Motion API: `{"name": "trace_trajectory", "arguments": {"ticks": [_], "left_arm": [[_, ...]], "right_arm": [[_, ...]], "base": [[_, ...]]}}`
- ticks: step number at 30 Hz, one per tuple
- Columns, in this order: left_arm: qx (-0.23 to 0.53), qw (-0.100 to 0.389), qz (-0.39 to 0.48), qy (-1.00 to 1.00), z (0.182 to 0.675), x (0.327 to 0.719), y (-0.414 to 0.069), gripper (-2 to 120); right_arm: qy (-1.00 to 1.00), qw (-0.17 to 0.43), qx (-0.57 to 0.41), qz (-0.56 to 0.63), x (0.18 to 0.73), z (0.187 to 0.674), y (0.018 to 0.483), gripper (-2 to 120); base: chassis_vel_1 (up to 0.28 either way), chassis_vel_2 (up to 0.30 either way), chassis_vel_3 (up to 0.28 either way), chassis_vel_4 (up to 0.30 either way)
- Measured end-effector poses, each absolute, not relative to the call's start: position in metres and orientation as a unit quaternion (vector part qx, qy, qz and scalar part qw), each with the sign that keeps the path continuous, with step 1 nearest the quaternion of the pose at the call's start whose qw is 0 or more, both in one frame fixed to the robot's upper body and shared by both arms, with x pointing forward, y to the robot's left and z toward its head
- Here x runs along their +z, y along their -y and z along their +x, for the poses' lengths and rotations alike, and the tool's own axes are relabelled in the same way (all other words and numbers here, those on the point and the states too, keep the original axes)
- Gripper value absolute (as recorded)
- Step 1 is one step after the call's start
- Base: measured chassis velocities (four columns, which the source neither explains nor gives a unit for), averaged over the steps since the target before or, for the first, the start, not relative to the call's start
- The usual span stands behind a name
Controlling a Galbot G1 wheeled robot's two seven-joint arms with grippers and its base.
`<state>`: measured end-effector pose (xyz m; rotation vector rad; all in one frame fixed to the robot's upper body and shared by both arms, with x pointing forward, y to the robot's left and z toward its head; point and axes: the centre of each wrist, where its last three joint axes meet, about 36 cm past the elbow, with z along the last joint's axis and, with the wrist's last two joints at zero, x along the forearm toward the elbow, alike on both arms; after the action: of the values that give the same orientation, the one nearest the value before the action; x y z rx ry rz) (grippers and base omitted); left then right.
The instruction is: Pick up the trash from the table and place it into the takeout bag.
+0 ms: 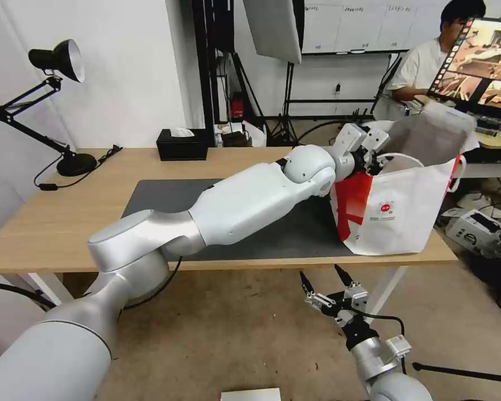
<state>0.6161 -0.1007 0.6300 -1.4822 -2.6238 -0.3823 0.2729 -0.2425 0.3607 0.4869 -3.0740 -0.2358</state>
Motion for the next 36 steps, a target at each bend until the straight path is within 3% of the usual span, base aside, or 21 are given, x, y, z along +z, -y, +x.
{"name": "trace_trajectory", "arguments": {"ticks": [13, 28, 36], "left_arm": [[-0.113, 0.032, -0.462, 0.879, 0.621, 0.634, 0.100, 96], [-0.060, -0.013, -0.439, 0.897, 0.613, 0.654, 0.084, 100], [-0.006, -0.065, -0.386, 0.920, 0.616, 0.662, 0.030, 100]], "right_arm": [[0.985, 0.010, -0.076, 0.156, 0.361, 0.273, 0.243, 100], [0.985, 0.010, -0.076, 0.156, 0.361, 0.273, 0.243, 100], [0.985, 0.010, -0.076, 0.156, 0.361, 0.273, 0.243, 100]], "base": [[0.000, 0.000, 0.000, 0.000], [0.000, 0.000, 0.000, 0.000], [0.000, 0.000, 0.000, 0.000]]}}
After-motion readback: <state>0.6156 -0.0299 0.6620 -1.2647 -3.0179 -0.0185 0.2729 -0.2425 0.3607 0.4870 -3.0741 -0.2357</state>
